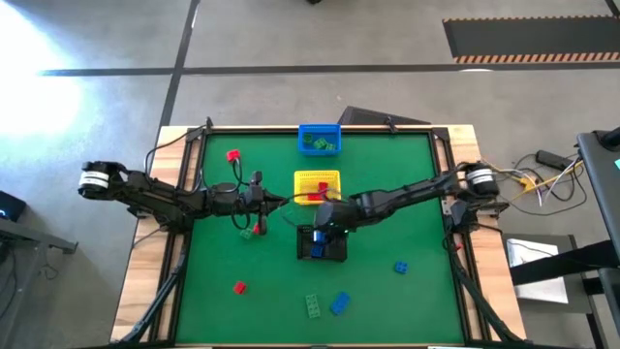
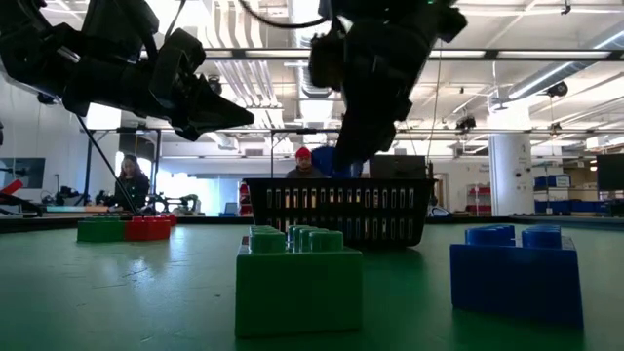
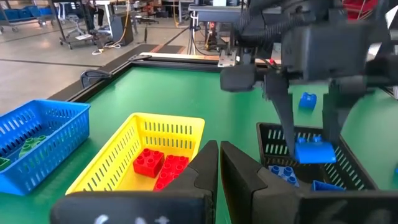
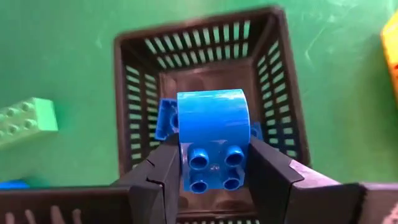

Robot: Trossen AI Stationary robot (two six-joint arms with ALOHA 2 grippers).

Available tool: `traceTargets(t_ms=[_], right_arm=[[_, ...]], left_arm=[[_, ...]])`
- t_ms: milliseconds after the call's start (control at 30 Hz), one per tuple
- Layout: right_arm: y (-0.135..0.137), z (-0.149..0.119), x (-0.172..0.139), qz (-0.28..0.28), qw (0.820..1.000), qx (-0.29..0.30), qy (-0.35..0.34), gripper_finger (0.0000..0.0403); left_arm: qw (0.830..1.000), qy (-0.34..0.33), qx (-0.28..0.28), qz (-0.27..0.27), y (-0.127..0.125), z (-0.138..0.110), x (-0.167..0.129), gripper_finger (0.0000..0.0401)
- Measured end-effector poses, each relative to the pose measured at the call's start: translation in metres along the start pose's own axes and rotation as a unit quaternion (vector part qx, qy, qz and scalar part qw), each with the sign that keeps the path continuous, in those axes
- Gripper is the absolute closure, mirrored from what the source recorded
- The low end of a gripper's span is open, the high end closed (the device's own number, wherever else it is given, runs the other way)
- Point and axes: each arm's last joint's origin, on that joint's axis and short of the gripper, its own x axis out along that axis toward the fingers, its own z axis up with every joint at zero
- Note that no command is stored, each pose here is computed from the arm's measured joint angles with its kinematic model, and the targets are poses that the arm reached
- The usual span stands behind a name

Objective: Sort & place blocks by color
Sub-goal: Put the blue game piece into the black bin, then put the green game piece into the blue bin

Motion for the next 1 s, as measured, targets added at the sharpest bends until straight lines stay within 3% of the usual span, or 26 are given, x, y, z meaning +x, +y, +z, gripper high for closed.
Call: traceTargets(t_ms=[200,400,633,733,867,1000], right_arm=[[-0.001,0.002,0.023,-0.018,0.997,0.006,0.072,0.0273],[-0.002,0.001,0.028,-0.02,0.996,-0.01,0.086,0.0273],[0.0,0.003,0.022,-0.019,0.996,-0.015,0.081,0.0186],[0.001,0.006,0.02,-0.019,0.996,-0.023,0.082,0.0174],[0.003,0.009,0.006,-0.037,0.995,-0.046,0.076,0.0196],[0.008,0.006,-0.019,-0.073,0.992,-0.074,0.073,0.025]], left_arm=[[1.0,0.0,0.001,0.0,0.0,0.0,0.0,0.0401],[1.0,0.0,0.001,0.0,0.0,0.0,0.0,0.0401],[1.0,-0.001,0.0,0.0,0.0,0.0,0.0,0.0401],[1.0,-0.001,0.0,0.0,0.0,0.0,0.0,0.0401],[1.0,-0.001,-0.001,0.0,0.0,0.0,0.0,0.0401],[1.0,0.0,0.0,0.0,0.0,0.0,0.0,0.0401]])
